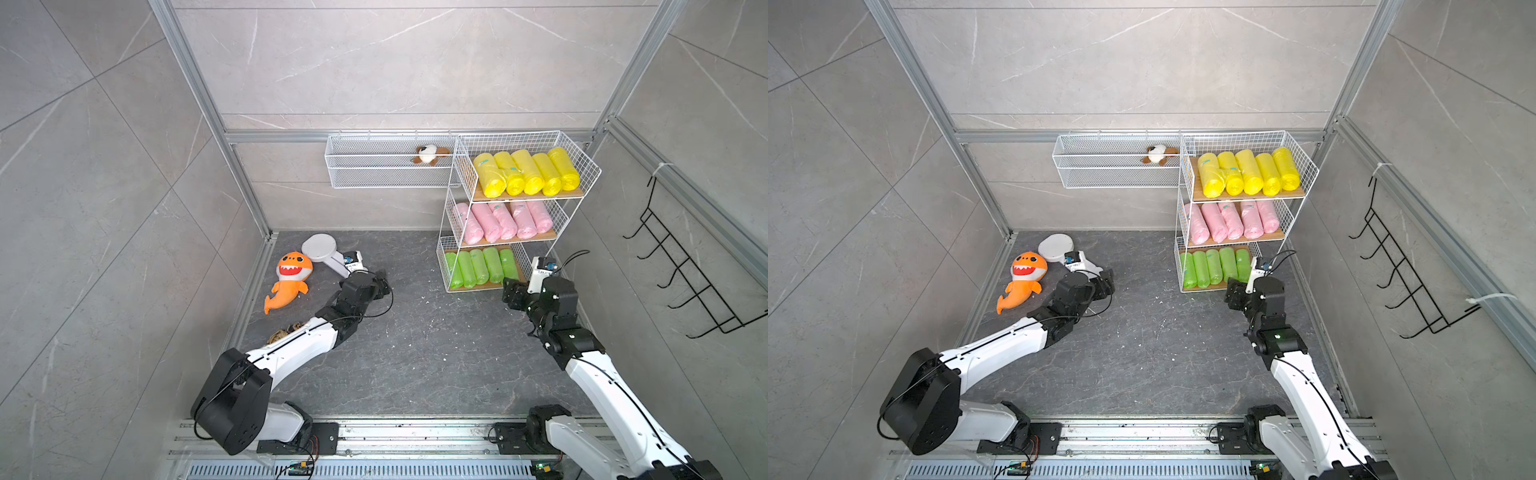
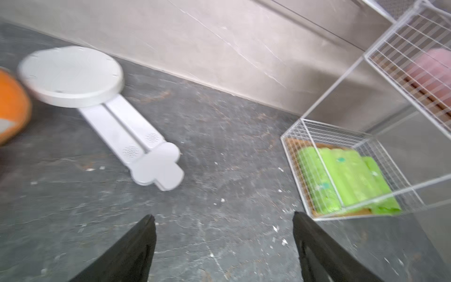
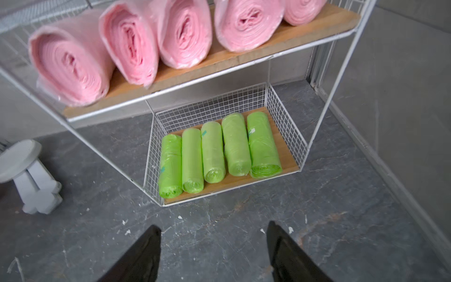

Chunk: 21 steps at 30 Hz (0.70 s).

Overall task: Sort the rolls of trash bags by color and place them on the shelf
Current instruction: Reset both arms

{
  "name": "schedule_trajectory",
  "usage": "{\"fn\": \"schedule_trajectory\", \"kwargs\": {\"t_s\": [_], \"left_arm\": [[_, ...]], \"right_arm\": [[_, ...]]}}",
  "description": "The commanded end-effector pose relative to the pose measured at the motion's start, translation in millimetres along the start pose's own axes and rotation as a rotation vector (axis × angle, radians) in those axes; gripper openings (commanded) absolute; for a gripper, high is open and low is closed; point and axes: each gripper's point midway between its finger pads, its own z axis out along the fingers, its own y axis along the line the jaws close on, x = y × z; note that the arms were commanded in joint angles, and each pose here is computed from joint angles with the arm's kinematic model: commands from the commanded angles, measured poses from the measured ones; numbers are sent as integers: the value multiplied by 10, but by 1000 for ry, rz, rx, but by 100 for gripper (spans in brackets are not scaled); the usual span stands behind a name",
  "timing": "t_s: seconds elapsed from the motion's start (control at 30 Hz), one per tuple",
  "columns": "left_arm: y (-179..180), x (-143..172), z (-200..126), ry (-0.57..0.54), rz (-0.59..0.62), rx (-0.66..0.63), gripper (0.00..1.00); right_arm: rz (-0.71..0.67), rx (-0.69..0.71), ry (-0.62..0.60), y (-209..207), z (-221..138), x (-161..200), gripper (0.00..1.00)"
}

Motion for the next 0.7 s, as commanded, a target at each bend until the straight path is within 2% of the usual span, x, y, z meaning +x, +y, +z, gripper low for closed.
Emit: {"fn": "schedule_trajectory", "kwargs": {"t_s": [0.0,0.07,0.23,0.4,0.63,0.67], "left_arm": [[430,-348,-108,-176,92,-177,96],[586,-407,-134,-210,99,-202,99],[1081,-450,-146,-221,115,-316,98],[1598,-418,-220,-241,136,-448,98],[2054,-213,-185,-244,145,-423,98],[2089,-198,-154,-209,138,-417,98]], "right_arm": [[-115,169,4,-250,-117,-8,80],[-115,201,-1,-309,-129,16,84],[-104,290,-7,-471,-63,139,99],[-109,323,15,-529,130,346,100],[-155,310,-59,-536,443,661,100],[-160,310,-54,-539,489,708,100]]}}
